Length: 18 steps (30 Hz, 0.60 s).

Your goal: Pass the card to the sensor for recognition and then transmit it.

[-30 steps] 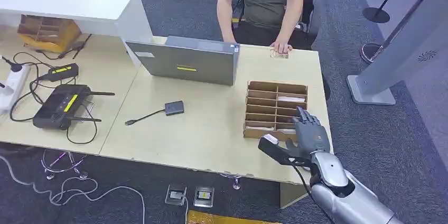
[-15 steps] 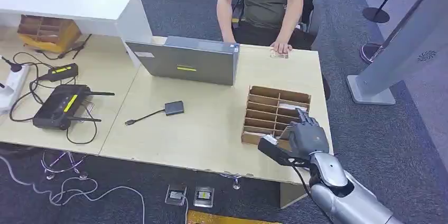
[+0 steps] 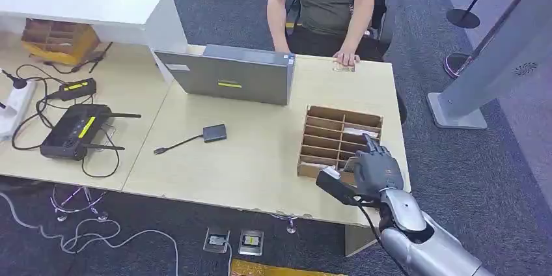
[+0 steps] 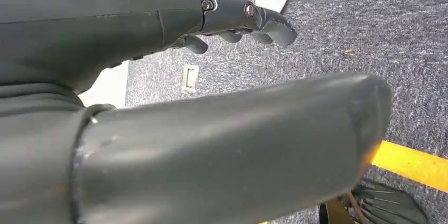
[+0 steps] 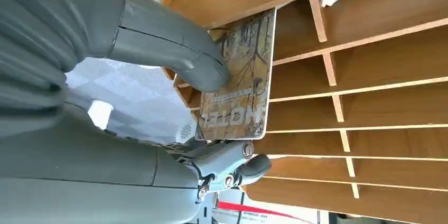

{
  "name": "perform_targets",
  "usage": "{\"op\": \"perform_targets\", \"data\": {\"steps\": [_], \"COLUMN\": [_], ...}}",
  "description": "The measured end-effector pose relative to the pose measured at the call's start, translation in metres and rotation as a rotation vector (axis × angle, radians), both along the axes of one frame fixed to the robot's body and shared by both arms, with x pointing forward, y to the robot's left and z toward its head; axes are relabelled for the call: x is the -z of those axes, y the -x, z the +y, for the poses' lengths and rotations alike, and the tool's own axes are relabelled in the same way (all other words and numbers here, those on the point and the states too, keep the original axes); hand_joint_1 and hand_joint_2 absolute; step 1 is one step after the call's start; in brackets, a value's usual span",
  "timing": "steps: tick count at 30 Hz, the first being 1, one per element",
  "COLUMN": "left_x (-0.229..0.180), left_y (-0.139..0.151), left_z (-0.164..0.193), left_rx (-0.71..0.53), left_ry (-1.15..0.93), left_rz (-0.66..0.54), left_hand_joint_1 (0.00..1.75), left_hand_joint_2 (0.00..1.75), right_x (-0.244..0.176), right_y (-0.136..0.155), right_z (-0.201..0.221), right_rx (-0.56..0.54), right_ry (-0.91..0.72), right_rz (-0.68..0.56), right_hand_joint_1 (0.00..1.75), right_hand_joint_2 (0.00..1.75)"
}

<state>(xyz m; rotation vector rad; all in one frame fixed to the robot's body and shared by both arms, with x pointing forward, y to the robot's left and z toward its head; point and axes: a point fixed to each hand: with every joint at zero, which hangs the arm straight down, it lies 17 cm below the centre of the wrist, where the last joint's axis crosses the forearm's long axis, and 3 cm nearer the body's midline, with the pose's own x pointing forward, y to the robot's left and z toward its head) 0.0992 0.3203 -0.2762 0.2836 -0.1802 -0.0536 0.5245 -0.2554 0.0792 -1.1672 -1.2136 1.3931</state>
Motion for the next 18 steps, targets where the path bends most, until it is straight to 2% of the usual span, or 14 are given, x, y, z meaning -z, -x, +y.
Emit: {"op": "perform_targets", "data": {"steps": [5, 8, 10, 14, 18], "left_x": [0.0, 0.0, 0.0, 0.0, 0.0], "left_y": [0.0, 0.0, -0.001, 0.0, 0.0], "left_z": [0.0, 0.0, 0.0, -0.001, -0.002], "left_rx": [0.0, 0.008, 0.015, 0.02, 0.025], "left_ry": [0.0, -0.002, -0.002, 0.002, 0.007], "left_rz": [0.0, 0.0, -0.002, -0.002, -0.001], "left_hand_joint_1": [0.0, 0.0, 0.0, 0.0, 0.0], "left_hand_joint_2": [0.0, 0.0, 0.0, 0.0, 0.0], "right_x": [-0.031, -0.091, -0.145, -0.205, -0.295], "right_y": [-0.012, -0.028, -0.036, -0.044, -0.042], "right_z": [-0.002, 0.003, 0.007, 0.008, 0.011], "right_rx": [0.027, 0.03, 0.027, 0.042, 0.043], "right_ry": [0.015, 0.044, 0.039, 0.02, 0.021], "right_rz": [-0.095, -0.227, -0.337, -0.387, -0.501], "right_hand_joint_1": [1.75, 1.75, 1.75, 1.75, 1.75], "right_hand_joint_2": [1.75, 1.75, 1.75, 1.75, 1.75]}}
